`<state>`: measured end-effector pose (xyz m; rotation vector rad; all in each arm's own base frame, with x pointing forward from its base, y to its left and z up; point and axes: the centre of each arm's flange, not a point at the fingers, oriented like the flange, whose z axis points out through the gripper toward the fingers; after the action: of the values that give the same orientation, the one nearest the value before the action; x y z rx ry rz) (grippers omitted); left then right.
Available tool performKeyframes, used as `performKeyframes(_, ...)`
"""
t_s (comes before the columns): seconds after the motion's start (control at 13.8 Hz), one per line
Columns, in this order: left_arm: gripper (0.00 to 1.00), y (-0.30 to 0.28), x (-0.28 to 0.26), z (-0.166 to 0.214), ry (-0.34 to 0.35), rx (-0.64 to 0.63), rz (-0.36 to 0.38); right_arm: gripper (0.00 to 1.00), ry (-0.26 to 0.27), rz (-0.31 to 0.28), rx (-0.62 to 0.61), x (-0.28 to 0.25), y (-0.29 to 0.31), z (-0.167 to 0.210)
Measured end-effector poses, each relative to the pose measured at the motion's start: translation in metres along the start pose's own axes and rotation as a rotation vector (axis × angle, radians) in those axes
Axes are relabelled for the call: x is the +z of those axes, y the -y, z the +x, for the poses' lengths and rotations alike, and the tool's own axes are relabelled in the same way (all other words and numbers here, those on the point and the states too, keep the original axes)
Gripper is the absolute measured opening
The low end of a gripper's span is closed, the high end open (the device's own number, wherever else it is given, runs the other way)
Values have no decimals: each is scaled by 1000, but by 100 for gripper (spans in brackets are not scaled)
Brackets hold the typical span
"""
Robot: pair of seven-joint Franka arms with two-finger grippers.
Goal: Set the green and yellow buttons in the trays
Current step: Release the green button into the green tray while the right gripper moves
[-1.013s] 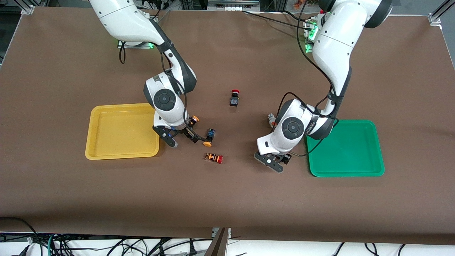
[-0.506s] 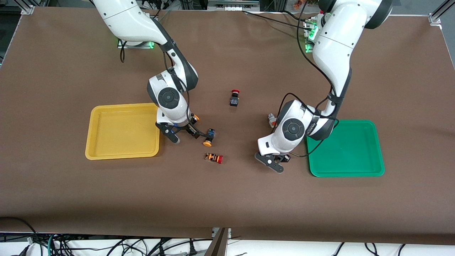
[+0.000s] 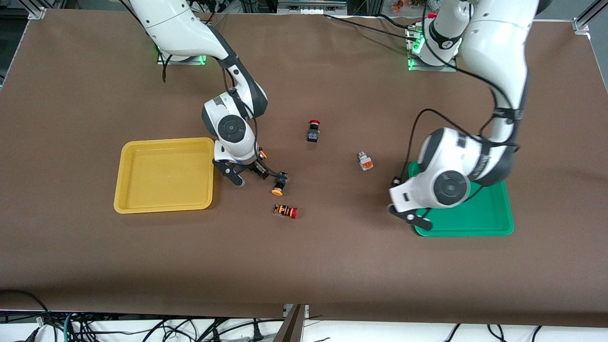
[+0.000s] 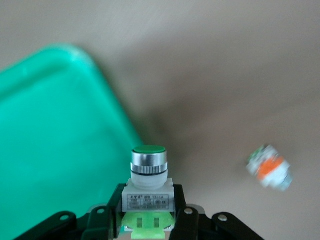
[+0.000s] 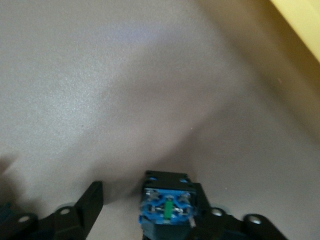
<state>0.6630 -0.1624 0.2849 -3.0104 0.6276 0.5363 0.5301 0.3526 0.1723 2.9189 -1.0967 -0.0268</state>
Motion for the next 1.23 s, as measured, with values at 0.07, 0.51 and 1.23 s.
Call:
performKeyframes(0.07,41,27,7,-11,47,18,0,62,-3,9,-1,-2,1,0)
performKeyframes(0.51,41,83,82,-28,69,93,-38,41,-6,21,-5,-6,4,-1)
performKeyframes(1.23,100,42,67,-21,61,-6,-36,41,-54,-29,-257,-95,-29,89)
